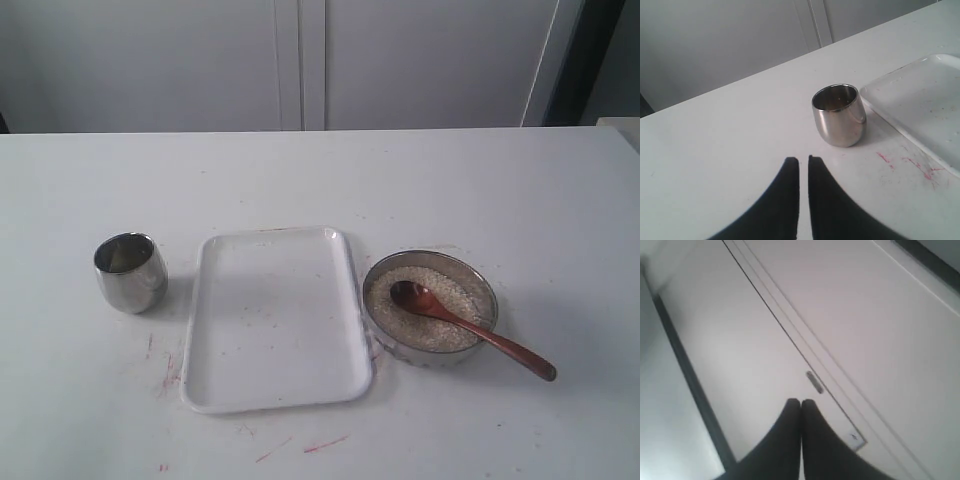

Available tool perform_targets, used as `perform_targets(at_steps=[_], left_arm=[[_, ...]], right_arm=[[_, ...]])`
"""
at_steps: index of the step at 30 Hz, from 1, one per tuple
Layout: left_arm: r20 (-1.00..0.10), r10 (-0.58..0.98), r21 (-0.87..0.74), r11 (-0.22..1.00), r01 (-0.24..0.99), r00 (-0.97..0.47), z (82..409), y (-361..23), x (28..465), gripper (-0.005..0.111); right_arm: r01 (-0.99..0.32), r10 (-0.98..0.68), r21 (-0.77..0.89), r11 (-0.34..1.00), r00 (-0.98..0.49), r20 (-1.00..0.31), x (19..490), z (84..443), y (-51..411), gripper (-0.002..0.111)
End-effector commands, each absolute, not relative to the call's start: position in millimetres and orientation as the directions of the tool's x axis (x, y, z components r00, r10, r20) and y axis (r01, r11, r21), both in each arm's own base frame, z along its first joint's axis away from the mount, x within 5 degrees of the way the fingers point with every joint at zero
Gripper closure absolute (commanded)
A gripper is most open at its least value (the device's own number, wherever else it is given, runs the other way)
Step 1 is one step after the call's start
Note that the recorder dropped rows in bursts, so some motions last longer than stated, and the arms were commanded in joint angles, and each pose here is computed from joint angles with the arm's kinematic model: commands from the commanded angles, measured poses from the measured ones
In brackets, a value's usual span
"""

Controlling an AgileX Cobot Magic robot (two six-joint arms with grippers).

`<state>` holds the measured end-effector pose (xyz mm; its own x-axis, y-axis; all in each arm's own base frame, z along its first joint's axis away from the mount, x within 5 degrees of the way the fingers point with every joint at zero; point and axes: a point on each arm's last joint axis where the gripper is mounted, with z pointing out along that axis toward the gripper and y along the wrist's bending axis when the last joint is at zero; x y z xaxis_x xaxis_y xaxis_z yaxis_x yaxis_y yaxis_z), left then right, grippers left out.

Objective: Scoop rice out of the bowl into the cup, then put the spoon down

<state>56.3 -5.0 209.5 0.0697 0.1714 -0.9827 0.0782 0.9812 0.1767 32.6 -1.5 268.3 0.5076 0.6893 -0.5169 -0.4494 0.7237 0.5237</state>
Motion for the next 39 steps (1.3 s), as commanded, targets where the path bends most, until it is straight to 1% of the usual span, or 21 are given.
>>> perform_targets(at_steps=[1, 6, 10, 13, 18, 20, 21, 23, 26, 28, 30, 32, 35, 37, 38, 39], left_arm=[[-0.983, 0.162, 0.168, 0.982, 0.080, 0.082, 211.4, -5.2, 56.0, 0.092], [-0.983, 0.162, 0.168, 0.982, 0.080, 0.082, 211.4, -5.2, 56.0, 0.092], [-0.983, 0.162, 0.168, 0.982, 0.080, 0.082, 211.4, -5.2, 56.0, 0.092], [-0.983, 0.162, 0.168, 0.982, 0.080, 0.082, 211.4, -5.2, 56.0, 0.092], [-0.983, 0.162, 0.168, 0.982, 0.080, 0.082, 211.4, -5.2, 56.0, 0.092], [-0.983, 0.162, 0.168, 0.982, 0.080, 0.082, 211.4, -5.2, 56.0, 0.092], [-0.983, 0.162, 0.168, 0.982, 0.080, 0.082, 211.4, -5.2, 56.0, 0.092], [-0.983, 0.162, 0.168, 0.982, 0.080, 0.082, 211.4, -5.2, 56.0, 0.092], [-0.983, 0.162, 0.168, 0.982, 0.080, 0.082, 211.4, -5.2, 56.0, 0.092], [-0.983, 0.162, 0.168, 0.982, 0.080, 0.082, 211.4, -5.2, 56.0, 0.092], [-0.983, 0.162, 0.168, 0.982, 0.080, 0.082, 211.4, -5.2, 56.0, 0.092], [-0.983, 0.162, 0.168, 0.982, 0.080, 0.082, 211.4, -5.2, 56.0, 0.092], [-0.983, 0.162, 0.168, 0.982, 0.080, 0.082, 211.4, -5.2, 56.0, 0.092], [-0.983, 0.162, 0.168, 0.982, 0.080, 0.082, 211.4, -5.2, 56.0, 0.092], [-0.983, 0.162, 0.168, 0.982, 0.080, 0.082, 211.4, -5.2, 56.0, 0.092], [-0.983, 0.162, 0.168, 0.982, 0.080, 0.082, 211.4, -5.2, 56.0, 0.092]], right_arm=[[-0.636, 0.772, 0.439, 0.635, 0.493, -0.402, 16.4, 293.7, 5.1, 0.108], [-0.739, 0.776, 0.260, 0.622, 0.537, -0.330, -10.1, 334.0, 11.3, 0.108], [-0.767, 0.774, 0.155, 0.623, 0.575, -0.264, -35.4, 368.7, 12.8, 0.108], [-0.760, 0.754, 0.090, 0.644, 0.610, -0.244, -56.7, 395.4, 15.0, 0.108], [-0.672, 0.657, 0.069, 0.737, 0.689, -0.307, -87.8, 433.9, 18.9, 0.108], [-0.588, 0.573, 0.072, 0.806, 0.742, -0.348, -102.7, 448.6, 19.0, 0.108], [-0.510, 0.500, 0.075, 0.857, 0.785, -0.366, -119.3, 460.9, 17.5, 0.108], [-0.427, 0.430, 0.095, 0.899, 0.821, -0.375, -136.3, 473.6, 13.8, 0.108], [-0.415, 0.413, 0.075, 0.907, 0.834, -0.367, -142.3, 492.6, 6.0, 0.108], [-0.406, 0.398, 0.065, 0.912, 0.833, -0.383, -134.8, 508.4, 0.2, 0.108], [-0.383, 0.396, 0.126, 0.915, 0.795, -0.460, -112.3, 524.6, -6.9, 0.108], [-0.350, 0.407, 0.213, 0.912, 0.724, -0.557, -83.0, 532.9, -12.5, 0.108], [-0.257, 0.377, 0.276, 0.926, 0.599, -0.706, -40.3, 534.8, -16.5, 0.108], [-0.215, 0.347, 0.280, 0.936, 0.422, -0.837, -8.4, 528.9, -11.7, 0.108], [-0.219, 0.277, 0.212, 0.952, 0.332, -0.902, 7.4, 526.8, -4.9, 0.108], [-0.248, 0.261, 0.196, 0.949, 0.266, -0.928, 15.0, 524.5, 0.4, 0.108]])
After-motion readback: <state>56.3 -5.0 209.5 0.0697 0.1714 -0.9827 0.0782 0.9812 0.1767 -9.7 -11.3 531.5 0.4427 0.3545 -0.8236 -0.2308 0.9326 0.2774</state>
